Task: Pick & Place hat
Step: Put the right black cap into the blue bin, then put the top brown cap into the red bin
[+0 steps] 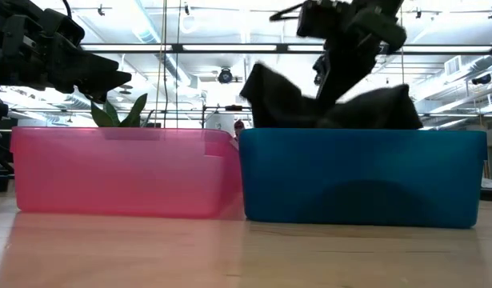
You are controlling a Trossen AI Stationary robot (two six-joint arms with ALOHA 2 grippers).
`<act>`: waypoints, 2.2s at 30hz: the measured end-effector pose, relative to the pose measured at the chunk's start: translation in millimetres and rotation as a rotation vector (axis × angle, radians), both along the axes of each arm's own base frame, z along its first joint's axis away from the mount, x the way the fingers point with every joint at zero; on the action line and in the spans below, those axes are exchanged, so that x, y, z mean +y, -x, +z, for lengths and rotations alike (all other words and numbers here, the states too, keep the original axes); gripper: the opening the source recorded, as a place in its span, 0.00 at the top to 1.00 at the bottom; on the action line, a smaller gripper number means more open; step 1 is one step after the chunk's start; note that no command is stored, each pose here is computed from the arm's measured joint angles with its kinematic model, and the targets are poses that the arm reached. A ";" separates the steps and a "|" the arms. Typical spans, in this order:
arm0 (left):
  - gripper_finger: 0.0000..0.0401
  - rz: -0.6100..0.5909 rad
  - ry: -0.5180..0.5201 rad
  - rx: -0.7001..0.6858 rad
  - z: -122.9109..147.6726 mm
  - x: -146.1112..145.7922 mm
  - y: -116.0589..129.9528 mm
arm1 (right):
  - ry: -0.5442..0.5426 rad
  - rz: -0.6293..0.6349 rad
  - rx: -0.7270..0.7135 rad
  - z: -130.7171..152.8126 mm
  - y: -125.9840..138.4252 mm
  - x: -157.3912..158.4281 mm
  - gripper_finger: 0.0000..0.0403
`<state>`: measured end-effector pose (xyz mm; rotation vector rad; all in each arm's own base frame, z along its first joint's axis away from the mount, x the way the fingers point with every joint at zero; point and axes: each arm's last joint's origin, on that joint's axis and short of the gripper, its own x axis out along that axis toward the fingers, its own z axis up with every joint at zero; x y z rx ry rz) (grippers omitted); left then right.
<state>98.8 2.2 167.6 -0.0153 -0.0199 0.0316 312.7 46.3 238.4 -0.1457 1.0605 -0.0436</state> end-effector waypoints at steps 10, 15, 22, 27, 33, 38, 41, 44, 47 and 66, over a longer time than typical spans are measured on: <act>0.51 0.000 0.000 -0.001 0.1 0.0 0.0 | 0.018 -0.007 0.109 -41.5 -19.3 2.0 1.00; 0.51 0.000 0.000 0.000 0.0 0.0 0.0 | 0.006 -0.023 0.114 -44.2 -20.6 2.1 1.00; 0.51 0.000 0.000 0.000 0.0 0.0 0.0 | 0.001 -0.029 0.118 -45.0 -20.5 0.0 1.00; 0.51 0.000 0.000 -0.001 0.1 0.0 0.0 | -0.002 -0.035 0.121 -45.4 -20.6 -1.8 1.00; 0.51 0.000 0.000 -0.001 0.2 0.0 0.0 | -0.007 -0.039 0.124 -45.9 -20.6 -2.9 0.99; 0.51 0.000 0.000 0.000 0.1 0.0 0.0 | -0.016 -0.051 0.124 -46.2 -20.5 -3.0 0.98; 0.51 0.000 0.000 0.000 0.0 0.0 0.0 | -0.017 -0.054 0.123 -46.3 -20.6 -2.9 0.98; 0.51 0.000 0.000 0.000 0.1 0.0 0.0 | -0.020 -0.058 0.117 -46.1 -21.1 -2.9 0.95; 0.51 0.000 0.000 0.000 0.1 0.0 0.0 | -0.019 -0.058 0.117 -46.7 -21.1 -2.9 0.90; 0.51 0.000 0.000 0.000 0.1 0.0 0.0 | -0.032 -0.055 0.023 -18.8 -12.3 -4.7 0.46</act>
